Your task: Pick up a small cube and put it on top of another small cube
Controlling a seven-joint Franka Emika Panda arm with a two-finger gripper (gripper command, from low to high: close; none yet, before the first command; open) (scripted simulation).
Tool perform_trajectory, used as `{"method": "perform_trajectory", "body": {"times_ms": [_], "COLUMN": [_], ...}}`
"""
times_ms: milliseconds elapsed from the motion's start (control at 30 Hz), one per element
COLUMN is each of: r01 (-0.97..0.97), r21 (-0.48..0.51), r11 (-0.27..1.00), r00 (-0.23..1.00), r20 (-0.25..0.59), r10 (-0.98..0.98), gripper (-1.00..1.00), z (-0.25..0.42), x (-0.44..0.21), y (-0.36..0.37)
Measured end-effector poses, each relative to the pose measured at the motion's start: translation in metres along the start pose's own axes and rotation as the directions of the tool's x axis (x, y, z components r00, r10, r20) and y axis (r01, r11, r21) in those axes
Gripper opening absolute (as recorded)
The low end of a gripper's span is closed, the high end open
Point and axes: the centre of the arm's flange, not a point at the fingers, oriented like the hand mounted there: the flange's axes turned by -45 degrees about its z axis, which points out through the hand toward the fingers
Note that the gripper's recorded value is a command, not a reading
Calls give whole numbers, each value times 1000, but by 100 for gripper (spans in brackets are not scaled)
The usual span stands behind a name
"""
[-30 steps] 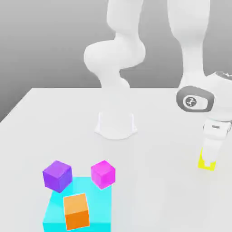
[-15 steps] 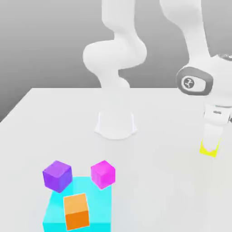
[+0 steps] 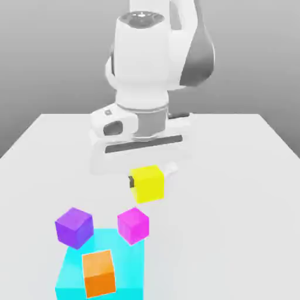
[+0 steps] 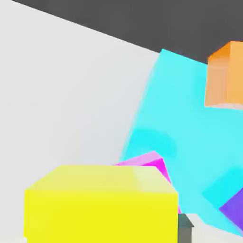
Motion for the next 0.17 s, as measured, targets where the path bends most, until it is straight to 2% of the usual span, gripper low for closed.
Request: {"method": "perform_trajectory", "body": {"times_ms": [33,67,167], "r01": [-3,-5,-5], "r21": [0,-1,-1], "r11": [1000,1000,1000], "r00": [1000,1000,1000], "r20": [0,0,0], "r10": [3,5,5], "gripper": [-100,100,100], "z": [12,23,23], "x": [-1,-2,-2], "y": [1,2,2]}}
